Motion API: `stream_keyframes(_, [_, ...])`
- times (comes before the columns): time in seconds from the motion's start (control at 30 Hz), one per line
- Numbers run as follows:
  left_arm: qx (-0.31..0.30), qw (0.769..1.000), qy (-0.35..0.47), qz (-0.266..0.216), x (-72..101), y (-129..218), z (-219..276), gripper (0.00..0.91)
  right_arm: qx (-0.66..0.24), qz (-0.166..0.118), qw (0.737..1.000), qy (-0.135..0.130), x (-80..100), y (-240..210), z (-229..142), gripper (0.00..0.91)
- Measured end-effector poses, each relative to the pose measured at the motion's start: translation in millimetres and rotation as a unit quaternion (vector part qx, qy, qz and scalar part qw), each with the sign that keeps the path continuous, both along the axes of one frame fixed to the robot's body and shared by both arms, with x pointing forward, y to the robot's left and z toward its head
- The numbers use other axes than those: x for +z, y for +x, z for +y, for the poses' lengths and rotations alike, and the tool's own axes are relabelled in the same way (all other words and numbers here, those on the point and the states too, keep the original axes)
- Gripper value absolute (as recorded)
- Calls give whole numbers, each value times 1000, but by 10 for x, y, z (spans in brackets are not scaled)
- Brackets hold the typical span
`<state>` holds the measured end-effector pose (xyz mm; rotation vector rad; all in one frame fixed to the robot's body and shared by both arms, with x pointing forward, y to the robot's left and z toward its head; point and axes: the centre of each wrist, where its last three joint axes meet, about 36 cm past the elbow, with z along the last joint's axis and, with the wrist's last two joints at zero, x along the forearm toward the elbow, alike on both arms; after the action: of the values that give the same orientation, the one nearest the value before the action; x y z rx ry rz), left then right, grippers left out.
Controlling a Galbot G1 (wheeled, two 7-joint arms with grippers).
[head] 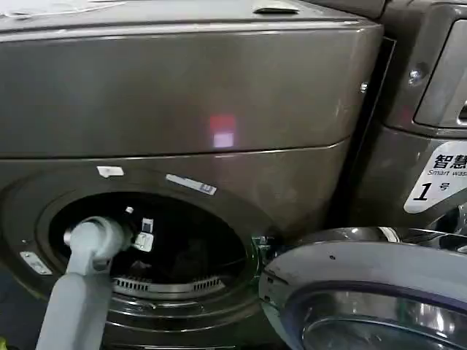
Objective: Grasp the clothes from the dryer.
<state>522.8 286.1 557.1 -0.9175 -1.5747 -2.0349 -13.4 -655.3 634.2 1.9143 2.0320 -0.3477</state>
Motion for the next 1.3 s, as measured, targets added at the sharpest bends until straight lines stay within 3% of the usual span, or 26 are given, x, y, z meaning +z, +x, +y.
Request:
stream_keyframes(0.6, [-70, 991, 90, 65, -176, 282, -149, 907, 3, 8, 1000, 0, -20, 51, 5, 907])
stream_keyframes(1.3, [-75, 989, 49, 115, -451, 376, -154, 907, 5, 11, 1000, 3, -64, 93, 5, 907])
